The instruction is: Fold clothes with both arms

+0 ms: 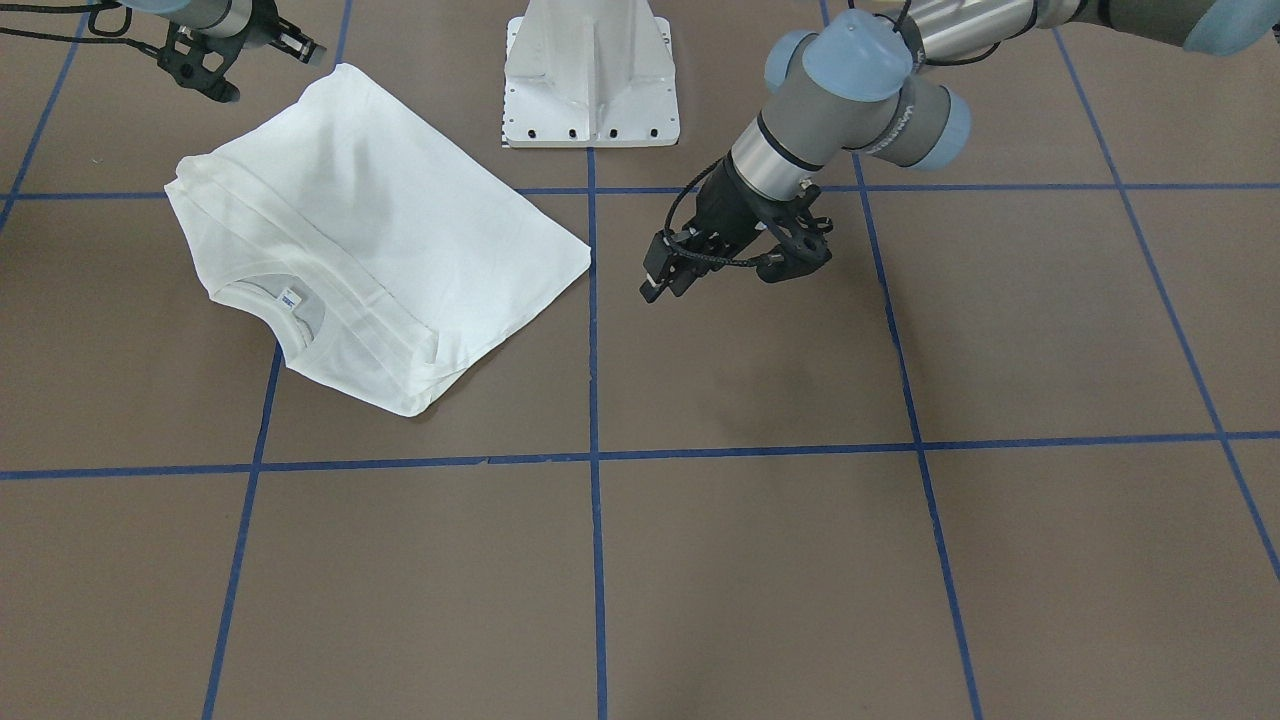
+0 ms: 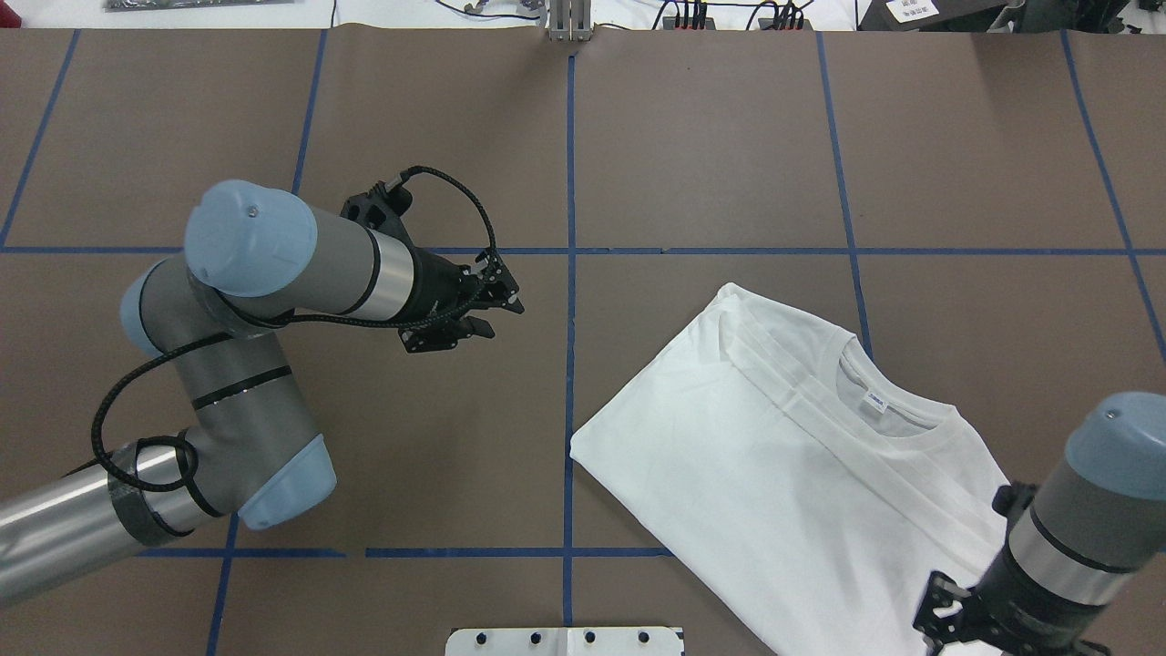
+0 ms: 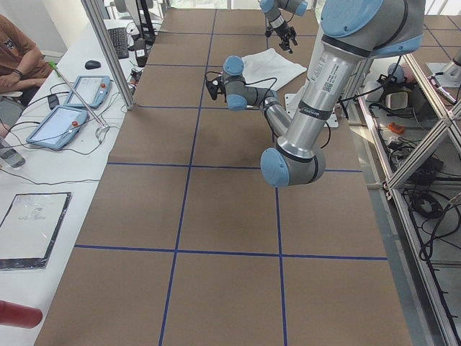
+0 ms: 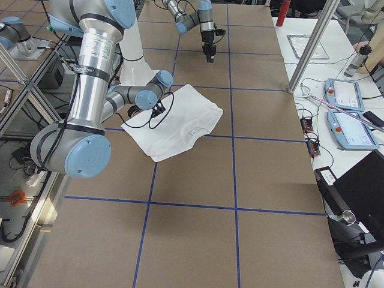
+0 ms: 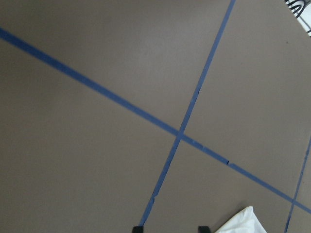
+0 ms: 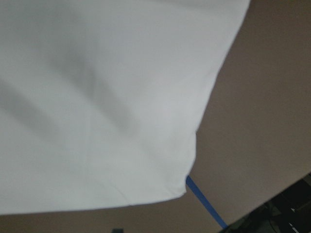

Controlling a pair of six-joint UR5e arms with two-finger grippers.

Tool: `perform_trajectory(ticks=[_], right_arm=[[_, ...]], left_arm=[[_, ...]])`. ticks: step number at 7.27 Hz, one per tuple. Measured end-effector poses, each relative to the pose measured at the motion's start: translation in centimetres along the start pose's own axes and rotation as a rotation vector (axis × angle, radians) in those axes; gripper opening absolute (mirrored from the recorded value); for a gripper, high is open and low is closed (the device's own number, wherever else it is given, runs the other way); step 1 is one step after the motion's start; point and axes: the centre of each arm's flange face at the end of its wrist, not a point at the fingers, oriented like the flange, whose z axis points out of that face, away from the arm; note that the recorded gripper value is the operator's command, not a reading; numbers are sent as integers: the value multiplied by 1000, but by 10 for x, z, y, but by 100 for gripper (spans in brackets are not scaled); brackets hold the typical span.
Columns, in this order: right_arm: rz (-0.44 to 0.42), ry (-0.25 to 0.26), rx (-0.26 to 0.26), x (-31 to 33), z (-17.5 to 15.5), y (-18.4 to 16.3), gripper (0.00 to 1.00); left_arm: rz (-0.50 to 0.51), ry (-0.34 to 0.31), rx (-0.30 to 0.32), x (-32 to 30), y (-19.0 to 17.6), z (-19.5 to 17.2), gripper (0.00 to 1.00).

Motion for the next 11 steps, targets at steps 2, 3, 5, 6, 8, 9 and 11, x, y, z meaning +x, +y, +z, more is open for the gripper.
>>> perform_trajectory(ticks=[2,3,5,6,8,9,11], right_arm=[[39,-213,200,-102,-48,-61,100],[50,-307,316,-135,-83,-81,100],[49,-407,502,-163,-122,-95,100],[32,-417,543,-166,-128,-97,100],[15,-419,569,-166,-132,-99,100],[13,-419,572,-166,-132,-99,100],[12,-418,575,-166,-132,-100,100]], left_arm=[[-88,-68,-45,-13,46,25,74],[-134,-112,-77,-21,78,38,74],[-177,-157,-95,-30,124,58,74],[-179,-161,-91,-31,133,64,74],[-168,-151,-70,-24,138,74,73],[-165,-145,-42,-21,136,83,71],[-165,-152,-12,-16,133,101,65]])
